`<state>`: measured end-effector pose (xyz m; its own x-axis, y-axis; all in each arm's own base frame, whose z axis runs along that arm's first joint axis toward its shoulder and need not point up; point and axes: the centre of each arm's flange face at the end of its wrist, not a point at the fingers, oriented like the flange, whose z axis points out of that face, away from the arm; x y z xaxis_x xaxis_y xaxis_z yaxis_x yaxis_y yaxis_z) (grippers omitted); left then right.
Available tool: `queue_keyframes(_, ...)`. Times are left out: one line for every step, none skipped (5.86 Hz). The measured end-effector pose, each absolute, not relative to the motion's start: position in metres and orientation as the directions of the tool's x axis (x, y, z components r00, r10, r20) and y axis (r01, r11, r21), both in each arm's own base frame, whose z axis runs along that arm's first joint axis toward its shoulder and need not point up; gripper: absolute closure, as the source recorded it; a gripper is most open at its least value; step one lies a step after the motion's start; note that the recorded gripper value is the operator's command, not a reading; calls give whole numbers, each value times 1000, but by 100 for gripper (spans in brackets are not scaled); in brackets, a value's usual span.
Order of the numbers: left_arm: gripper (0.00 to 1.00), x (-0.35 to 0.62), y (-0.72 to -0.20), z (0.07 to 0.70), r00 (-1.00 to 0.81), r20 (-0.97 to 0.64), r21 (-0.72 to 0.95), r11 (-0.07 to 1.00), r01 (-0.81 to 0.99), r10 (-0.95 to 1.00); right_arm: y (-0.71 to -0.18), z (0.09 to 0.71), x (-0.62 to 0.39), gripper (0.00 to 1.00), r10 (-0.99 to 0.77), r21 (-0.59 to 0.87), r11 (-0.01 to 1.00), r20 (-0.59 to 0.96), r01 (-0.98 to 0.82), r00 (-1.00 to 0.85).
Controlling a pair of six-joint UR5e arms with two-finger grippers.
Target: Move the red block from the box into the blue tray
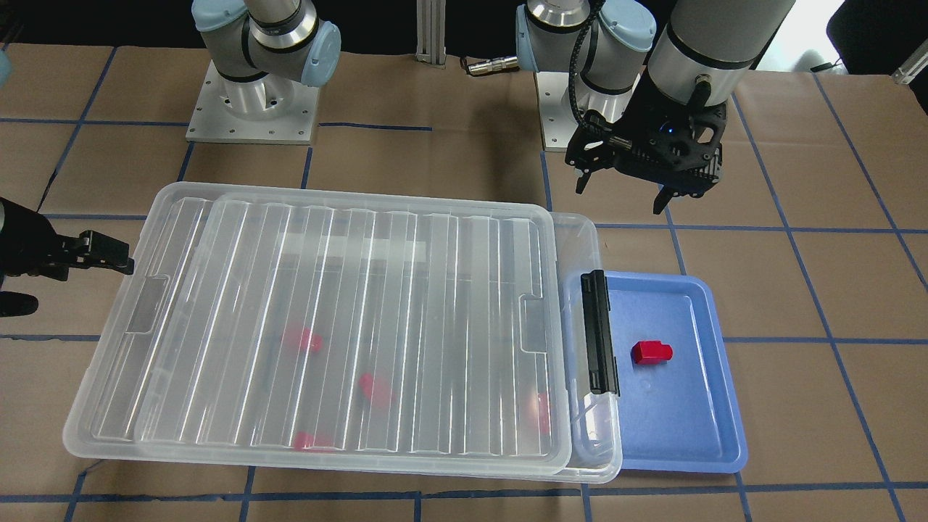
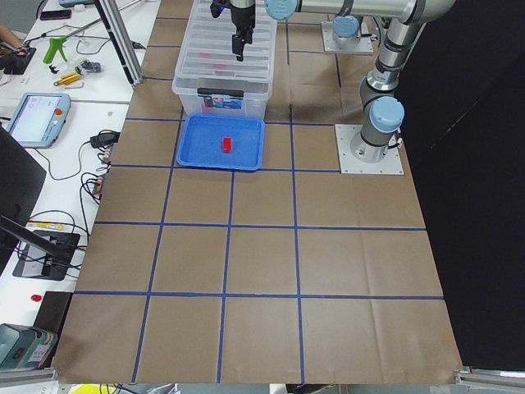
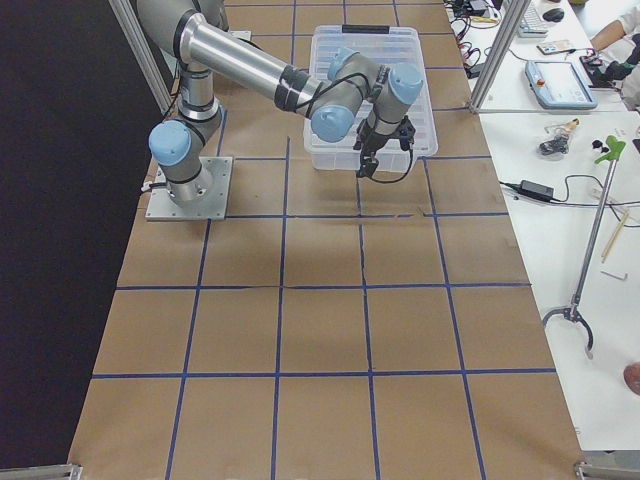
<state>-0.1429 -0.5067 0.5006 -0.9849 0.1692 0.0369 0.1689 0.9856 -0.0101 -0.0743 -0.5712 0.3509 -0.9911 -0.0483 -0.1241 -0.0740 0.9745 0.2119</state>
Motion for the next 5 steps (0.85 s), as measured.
queue_keyframes(1,-143,-498,509,-997,37,1,998,67,67,-570,354,-72,0,-49,205,976,-126,-74,-991)
queue_keyframes(1,-142,-487,518,-999,36,11,1000,22,22,-569,363,-66,0,-58,190,979,-119,-80,-991)
queue_keyframes(1,-141,-482,523,-1000,30,11,1000,4,4,-567,382,-47,0,-66,161,984,-95,-80,-993)
queue_keyframes(1,-140,-481,523,-1000,24,10,1000,-1,-1,-562,407,-17,0,-48,126,990,-63,-55,-997)
queue_keyframes(1,-140,-480,522,-1000,23,13,1000,-1,-1,-553,427,13,0,-11,100,995,-39,-15,-999)
